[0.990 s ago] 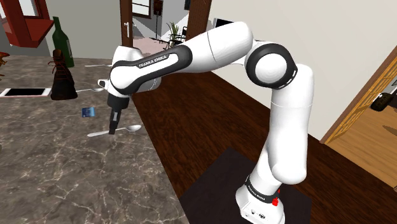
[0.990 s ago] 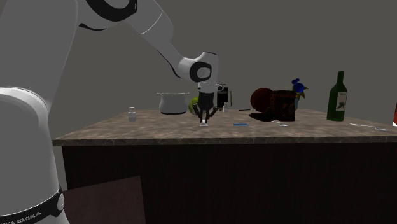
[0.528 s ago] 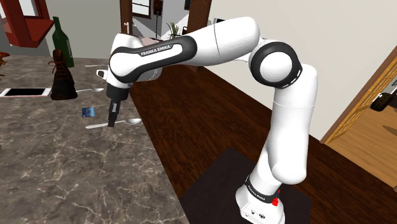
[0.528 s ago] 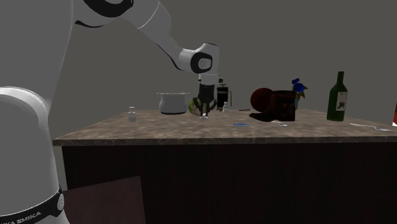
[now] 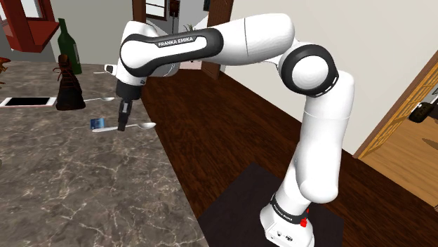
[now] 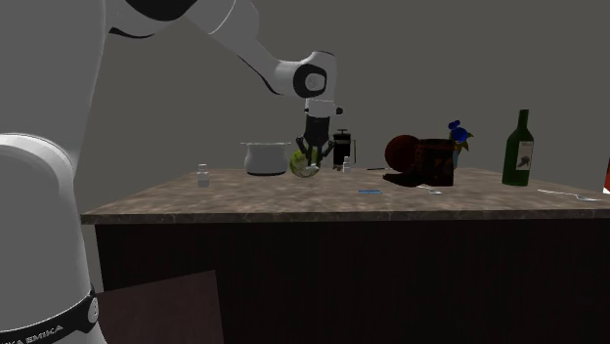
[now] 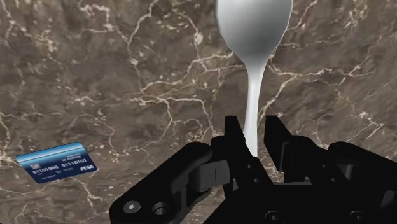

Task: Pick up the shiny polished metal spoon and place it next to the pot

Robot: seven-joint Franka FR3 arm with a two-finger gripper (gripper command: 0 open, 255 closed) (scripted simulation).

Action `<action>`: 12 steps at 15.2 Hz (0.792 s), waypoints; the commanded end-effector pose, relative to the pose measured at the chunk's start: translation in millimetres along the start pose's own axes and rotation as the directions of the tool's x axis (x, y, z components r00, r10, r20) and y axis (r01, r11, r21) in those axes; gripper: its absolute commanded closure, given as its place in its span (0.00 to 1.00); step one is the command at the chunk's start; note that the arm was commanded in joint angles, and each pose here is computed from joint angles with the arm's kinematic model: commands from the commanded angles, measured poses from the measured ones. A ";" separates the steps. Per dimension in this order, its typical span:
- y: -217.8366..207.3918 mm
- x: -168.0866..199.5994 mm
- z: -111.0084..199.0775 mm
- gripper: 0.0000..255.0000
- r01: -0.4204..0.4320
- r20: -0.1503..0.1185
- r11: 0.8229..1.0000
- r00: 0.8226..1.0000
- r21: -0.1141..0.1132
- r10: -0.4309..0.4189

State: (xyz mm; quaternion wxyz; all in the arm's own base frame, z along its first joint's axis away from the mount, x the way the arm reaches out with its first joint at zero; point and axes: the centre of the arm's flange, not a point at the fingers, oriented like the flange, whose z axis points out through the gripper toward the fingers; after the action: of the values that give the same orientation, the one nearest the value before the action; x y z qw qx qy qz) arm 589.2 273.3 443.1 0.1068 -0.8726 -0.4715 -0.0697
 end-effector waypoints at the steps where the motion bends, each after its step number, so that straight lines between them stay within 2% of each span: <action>1: -1.8 2.1 -11.1 1.00 0.000 0.000 1.000 1.000 0.000 0.000; 12: -8.8 15.0 -67.3 1.00 0.000 0.000 1.000 1.000 0.000 0.000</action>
State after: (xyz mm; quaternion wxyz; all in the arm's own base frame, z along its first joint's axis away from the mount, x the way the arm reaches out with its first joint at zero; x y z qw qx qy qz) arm 588.1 273.7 507.4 0.1068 -0.8726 -0.4714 -0.0697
